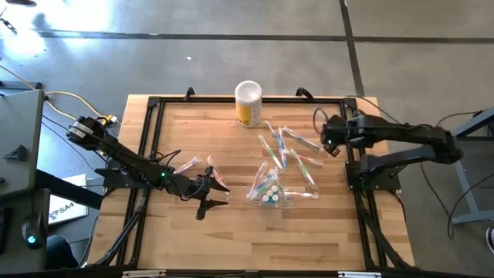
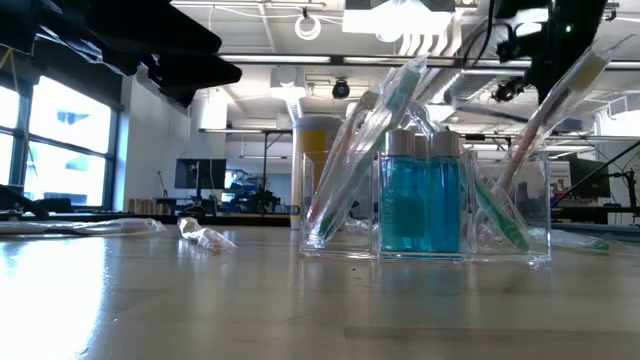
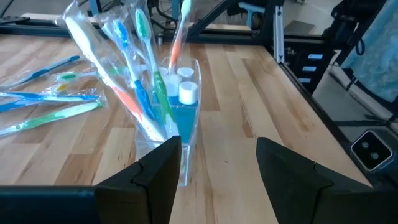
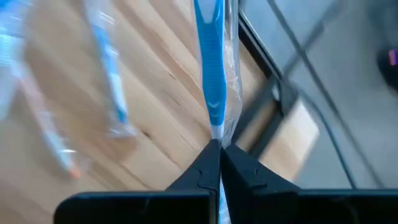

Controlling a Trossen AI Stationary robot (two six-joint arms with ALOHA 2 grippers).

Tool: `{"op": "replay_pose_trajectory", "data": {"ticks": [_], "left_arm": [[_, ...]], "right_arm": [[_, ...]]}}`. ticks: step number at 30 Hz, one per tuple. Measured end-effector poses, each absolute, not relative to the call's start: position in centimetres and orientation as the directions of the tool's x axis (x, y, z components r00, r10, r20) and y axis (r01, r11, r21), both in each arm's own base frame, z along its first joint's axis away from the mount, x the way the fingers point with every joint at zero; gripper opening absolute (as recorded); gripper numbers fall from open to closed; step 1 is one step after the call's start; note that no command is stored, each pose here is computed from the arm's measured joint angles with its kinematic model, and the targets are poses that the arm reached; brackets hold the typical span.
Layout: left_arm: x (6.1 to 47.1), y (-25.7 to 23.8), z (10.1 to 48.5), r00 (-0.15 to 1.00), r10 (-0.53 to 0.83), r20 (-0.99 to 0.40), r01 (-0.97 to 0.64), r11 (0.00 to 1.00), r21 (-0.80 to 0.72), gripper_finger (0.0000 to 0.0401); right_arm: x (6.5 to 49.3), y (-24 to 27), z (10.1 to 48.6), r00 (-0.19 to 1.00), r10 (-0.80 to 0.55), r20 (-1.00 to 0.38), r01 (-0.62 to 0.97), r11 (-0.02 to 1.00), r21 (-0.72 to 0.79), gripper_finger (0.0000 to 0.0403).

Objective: Pick & Place toothbrushing station
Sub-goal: Put the blue toothbrush in the transparent organizer

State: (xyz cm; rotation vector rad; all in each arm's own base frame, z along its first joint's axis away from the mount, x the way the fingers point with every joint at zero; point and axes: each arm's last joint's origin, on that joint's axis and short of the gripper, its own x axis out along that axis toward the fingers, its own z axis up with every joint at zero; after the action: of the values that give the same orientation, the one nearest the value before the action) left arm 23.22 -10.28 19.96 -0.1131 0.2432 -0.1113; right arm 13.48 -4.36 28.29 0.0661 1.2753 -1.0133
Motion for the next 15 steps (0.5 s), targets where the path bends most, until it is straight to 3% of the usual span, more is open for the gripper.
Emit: {"op": "replay_pose_trajectory", "data": {"ticks": [6,15], "left_arm": [[23.3,-10.3,20.2,0.971,-0.126,-0.205,0.1,0.986,-0.135,0.0203],[23.3,-10.3,20.2,0.972,-0.114,-0.205,0.089,0.988,-0.127,0.0203]], "right_arm": [[16.0,-1.4,29.8,0.125,-0.629,-0.767,0.496,0.709,-0.501,0.0002],[21.5,3.4,34.5,0.333,-0.737,-0.588,0.246,0.67,-0.7,0.0002]]}}
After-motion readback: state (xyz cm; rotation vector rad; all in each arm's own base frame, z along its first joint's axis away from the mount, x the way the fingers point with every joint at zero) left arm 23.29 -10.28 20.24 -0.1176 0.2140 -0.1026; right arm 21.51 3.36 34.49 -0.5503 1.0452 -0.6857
